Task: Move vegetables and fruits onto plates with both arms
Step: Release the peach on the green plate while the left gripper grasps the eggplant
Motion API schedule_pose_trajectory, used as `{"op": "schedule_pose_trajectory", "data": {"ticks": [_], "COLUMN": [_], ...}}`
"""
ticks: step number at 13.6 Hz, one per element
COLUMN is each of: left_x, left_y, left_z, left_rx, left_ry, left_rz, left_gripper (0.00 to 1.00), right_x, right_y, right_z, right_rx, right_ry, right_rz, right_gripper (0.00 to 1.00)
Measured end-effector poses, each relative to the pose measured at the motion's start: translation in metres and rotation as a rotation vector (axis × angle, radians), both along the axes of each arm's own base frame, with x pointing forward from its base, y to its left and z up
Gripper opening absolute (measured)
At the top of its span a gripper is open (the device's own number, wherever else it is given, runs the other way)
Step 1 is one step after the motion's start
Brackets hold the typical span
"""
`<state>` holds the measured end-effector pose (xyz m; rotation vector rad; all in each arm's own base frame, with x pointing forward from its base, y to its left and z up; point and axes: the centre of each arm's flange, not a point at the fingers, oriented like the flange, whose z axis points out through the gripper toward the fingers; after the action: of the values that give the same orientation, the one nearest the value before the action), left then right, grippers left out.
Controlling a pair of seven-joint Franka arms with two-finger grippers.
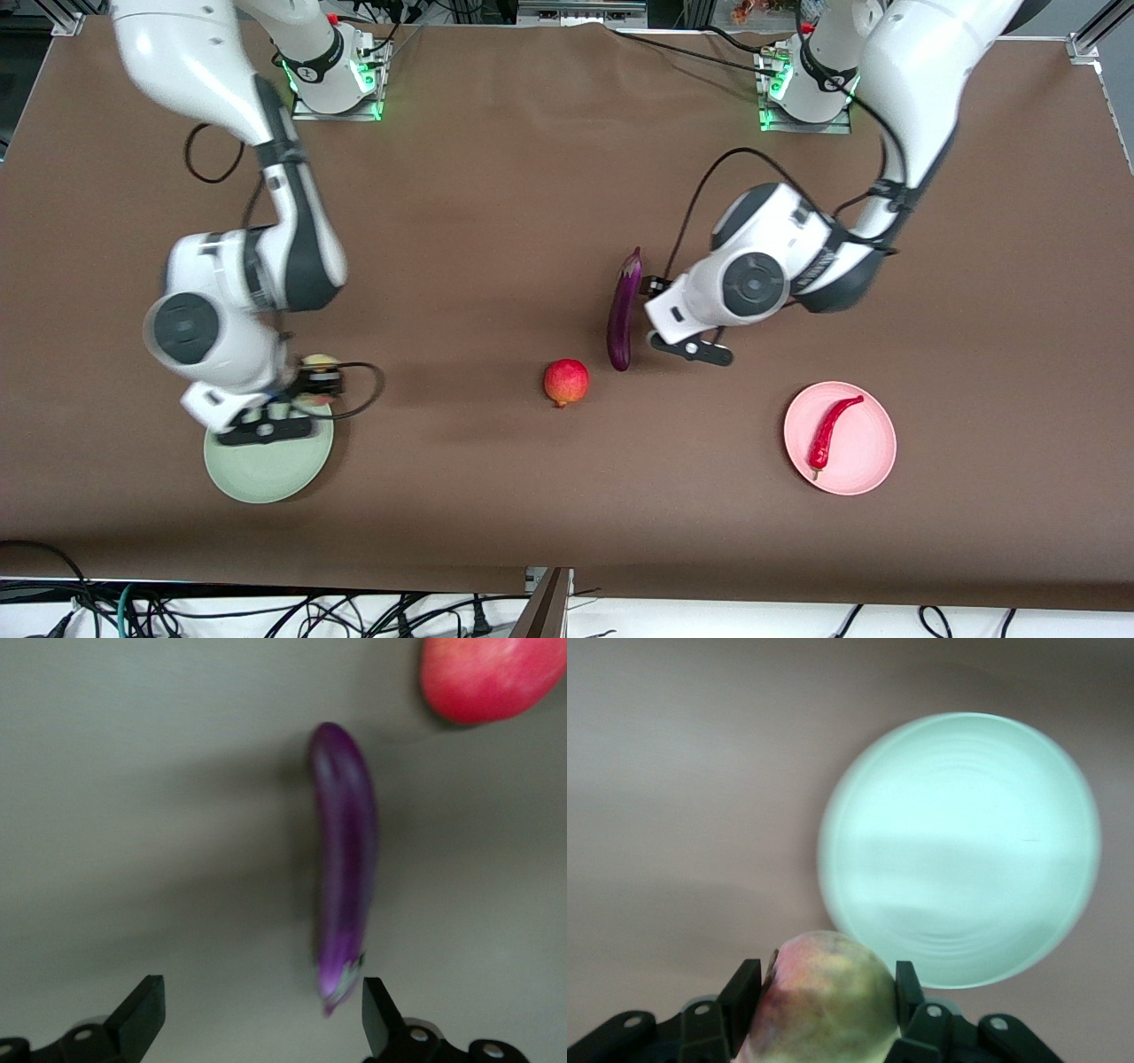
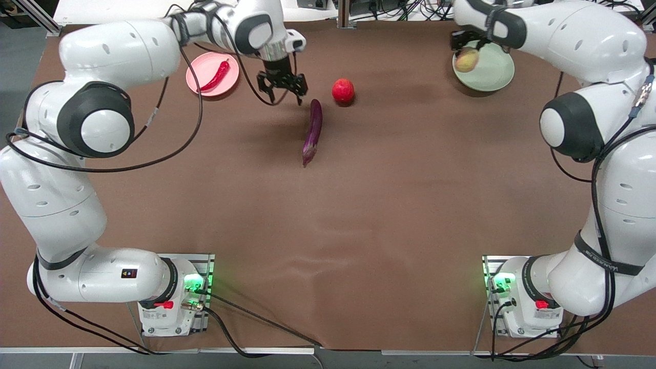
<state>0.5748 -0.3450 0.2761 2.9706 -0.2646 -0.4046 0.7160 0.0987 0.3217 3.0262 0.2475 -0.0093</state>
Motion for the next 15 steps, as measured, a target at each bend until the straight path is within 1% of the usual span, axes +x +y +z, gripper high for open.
{"op": "schedule_pose_trajectory", "data": {"ticks": [1, 2, 4, 5, 6, 7, 9, 10, 11, 12, 13, 15], "left_x": [-0.012, -0.024, -0.046, -0.053, -0.057, -0.059, -0.057, -0.055, -0.053, -0.049, -0.042, -0.014], "left_y": [-0.015, -0.028, -0.044, -0.046, -0.047, -0.048, -0.048, -0.046, -0.044, -0.039, -0.032, -0.002], "left_z": [-0.019, -0.038, -0.074, -0.089, -0.099, -0.104, -0.101, -0.100, -0.098, -0.095, -0.087, -0.055], "left_rx": [-0.023, -0.051, -0.083, -0.071, -0.053, -0.040, -0.033, -0.033, -0.030, -0.020, -0.006, 0.035], "left_ry": [-0.026, -0.051, -0.093, -0.113, -0.125, -0.132, -0.142, -0.145, -0.147, -0.147, -0.146, -0.154], "left_rz": [0.027, 0.050, 0.064, 0.049, 0.039, 0.037, 0.044, 0.047, 0.050, 0.055, 0.064, 0.078], "left_gripper": [0.98, 0.97, 0.96, 0.89, 0.76, 0.65, 0.42, 0.37, 0.37, 0.37, 0.37, 0.36], "right_x": [0.004, 0.008, 0.018, 0.021, 0.023, 0.025, 0.027, 0.028, 0.029, 0.031, 0.032, 0.035], "right_y": [-0.029, -0.052, -0.078, -0.082, -0.082, -0.081, -0.081, -0.082, -0.085, -0.088, -0.093, -0.086], "right_z": [-0.008, -0.017, -0.037, -0.048, -0.058, -0.068, -0.081, -0.086, -0.090, -0.092, -0.093, -0.086], "right_rx": [-0.003, -0.007, -0.018, -0.024, -0.029, -0.032, -0.037, -0.039, -0.040, -0.042, -0.040, -0.003], "right_ry": [0.007, -0.003, -0.052, -0.073, -0.090, -0.105, -0.123, -0.131, -0.143, -0.159, -0.171, -0.188], "right_rz": [0.011, 0.030, 0.056, 0.061, 0.067, 0.073, 0.078, 0.082, 0.093, 0.102, 0.104, 0.105], "right_gripper": [0.66, 0.66, 0.66, 0.66, 0.66, 0.66, 0.66, 0.66, 0.66, 0.73, 0.83, 1.00]}}
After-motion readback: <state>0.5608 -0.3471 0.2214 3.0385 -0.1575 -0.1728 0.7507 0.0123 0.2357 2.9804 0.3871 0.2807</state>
